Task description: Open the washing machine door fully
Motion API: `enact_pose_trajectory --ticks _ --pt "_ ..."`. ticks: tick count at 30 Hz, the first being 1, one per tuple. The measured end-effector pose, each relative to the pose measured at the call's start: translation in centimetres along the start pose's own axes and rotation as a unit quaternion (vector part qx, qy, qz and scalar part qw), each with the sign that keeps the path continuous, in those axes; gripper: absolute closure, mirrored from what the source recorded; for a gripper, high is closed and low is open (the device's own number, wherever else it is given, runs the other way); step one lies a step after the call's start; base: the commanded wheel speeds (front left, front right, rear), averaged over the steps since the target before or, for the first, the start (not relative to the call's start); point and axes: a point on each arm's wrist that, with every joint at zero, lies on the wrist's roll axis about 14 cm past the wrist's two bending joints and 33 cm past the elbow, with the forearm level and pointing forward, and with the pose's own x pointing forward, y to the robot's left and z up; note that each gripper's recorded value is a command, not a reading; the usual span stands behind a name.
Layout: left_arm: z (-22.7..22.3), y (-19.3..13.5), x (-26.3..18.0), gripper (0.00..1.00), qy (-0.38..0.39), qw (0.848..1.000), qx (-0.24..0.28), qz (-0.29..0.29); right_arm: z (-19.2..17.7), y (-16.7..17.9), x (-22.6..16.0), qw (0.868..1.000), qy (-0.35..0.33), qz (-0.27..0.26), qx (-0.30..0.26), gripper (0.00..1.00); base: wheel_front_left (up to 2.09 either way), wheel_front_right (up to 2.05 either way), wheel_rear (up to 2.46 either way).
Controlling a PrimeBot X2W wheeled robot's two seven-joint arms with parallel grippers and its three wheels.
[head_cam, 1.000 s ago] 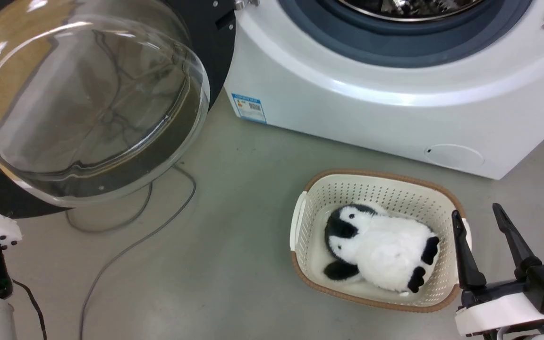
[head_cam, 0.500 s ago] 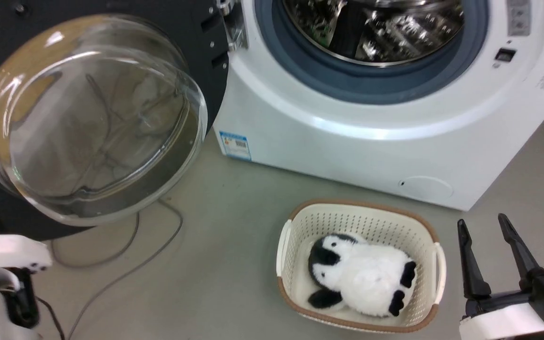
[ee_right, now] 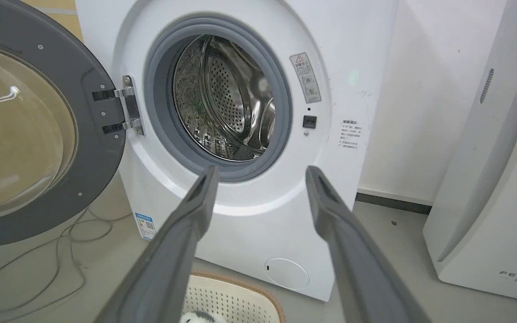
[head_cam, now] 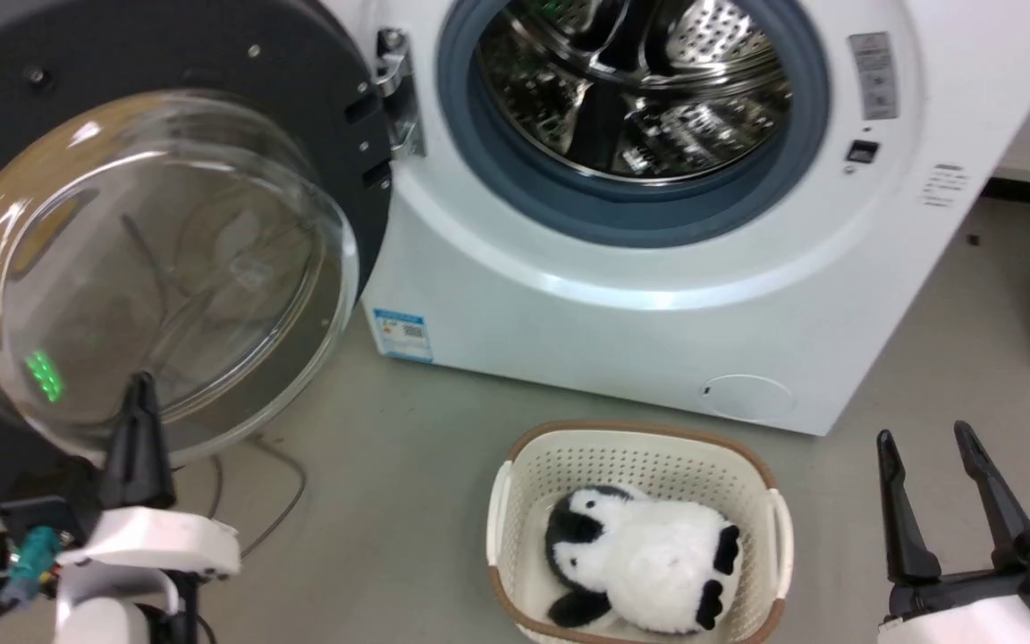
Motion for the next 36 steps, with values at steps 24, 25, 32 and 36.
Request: enact_pose_trajectory --ticks 24,25,32,36 --pt "-2.2 -11.6 -3.5 0.0 0.034 0.984 -0.056 -0.167 2.4 -4.3 -5.7 0.996 -0.018 -0.082 -0.006 0.0 0.0 0.0 0.0" --pt "-2.5 -11.7 -3.6 0.0 0.038 0.983 -0.056 -0.169 2.3 -4.4 -5.9 0.996 -0.017 -0.083 -0.006 0.0 0.0 0.0 0.0" --pt "-3.2 -12.4 -3.9 1.0 0.051 0.981 -0.054 -0.18 1.9 -4.7 -6.5 0.996 -0.01 -0.09 -0.005 1.0 0.0 0.0 0.0" --pt "-3.3 -12.5 -3.9 1.0 0.052 0.981 -0.053 -0.18 1.9 -4.7 -6.5 0.996 -0.008 -0.091 -0.005 1.0 0.0 0.0 0.0"
